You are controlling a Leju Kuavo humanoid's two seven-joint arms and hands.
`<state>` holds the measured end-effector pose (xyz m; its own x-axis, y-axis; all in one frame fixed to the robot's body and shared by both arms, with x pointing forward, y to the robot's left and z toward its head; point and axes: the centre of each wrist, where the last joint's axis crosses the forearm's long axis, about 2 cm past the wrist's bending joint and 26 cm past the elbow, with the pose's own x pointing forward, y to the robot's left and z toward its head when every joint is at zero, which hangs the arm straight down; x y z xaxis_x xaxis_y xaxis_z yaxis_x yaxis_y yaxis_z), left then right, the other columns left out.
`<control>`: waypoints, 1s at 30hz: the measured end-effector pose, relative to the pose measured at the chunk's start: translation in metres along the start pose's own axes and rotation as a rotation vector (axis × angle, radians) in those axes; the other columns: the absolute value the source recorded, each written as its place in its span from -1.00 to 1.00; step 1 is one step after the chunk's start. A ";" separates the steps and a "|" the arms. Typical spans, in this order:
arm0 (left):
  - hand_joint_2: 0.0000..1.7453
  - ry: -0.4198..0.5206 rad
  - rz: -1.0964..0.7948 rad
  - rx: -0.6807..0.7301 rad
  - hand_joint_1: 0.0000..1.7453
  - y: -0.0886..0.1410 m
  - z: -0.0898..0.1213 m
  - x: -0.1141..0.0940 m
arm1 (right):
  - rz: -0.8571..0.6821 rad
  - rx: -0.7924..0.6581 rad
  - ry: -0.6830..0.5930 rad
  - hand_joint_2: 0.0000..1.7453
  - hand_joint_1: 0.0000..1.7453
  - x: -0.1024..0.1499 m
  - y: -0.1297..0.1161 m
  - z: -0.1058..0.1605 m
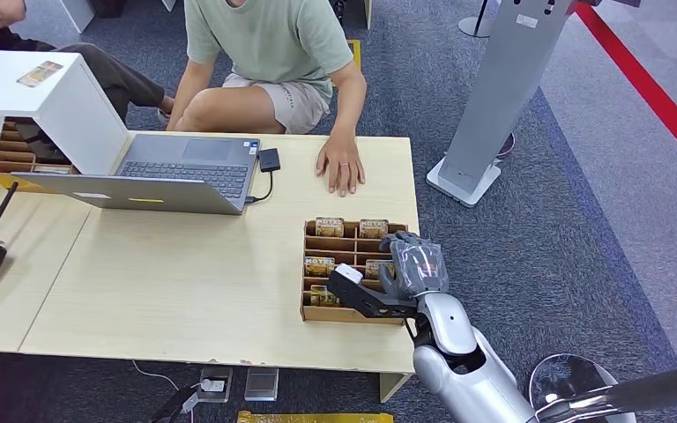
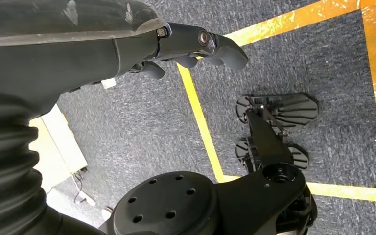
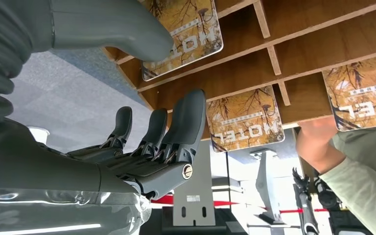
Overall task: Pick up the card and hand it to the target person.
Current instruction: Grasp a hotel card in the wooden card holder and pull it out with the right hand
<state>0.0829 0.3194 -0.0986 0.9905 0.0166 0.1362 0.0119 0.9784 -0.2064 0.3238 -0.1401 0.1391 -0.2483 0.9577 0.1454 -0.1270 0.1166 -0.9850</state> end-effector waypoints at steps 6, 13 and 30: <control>1.00 0.003 0.010 0.008 -1.00 0.000 0.000 0.000 | 0.003 0.010 0.006 1.00 0.06 -0.001 0.003 0.001; 1.00 0.005 0.019 0.018 -1.00 0.001 0.000 -0.001 | 0.003 0.023 0.007 1.00 0.18 -0.001 0.007 0.004; 1.00 0.006 0.029 0.017 -1.00 0.001 0.000 0.000 | 0.003 0.022 -0.001 1.00 1.00 -0.001 0.006 0.003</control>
<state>0.0830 0.3209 -0.0986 0.9912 0.0440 0.1250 -0.0192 0.9810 -0.1932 0.3199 -0.1410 0.1332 -0.2497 0.9577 0.1428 -0.1472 0.1082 -0.9832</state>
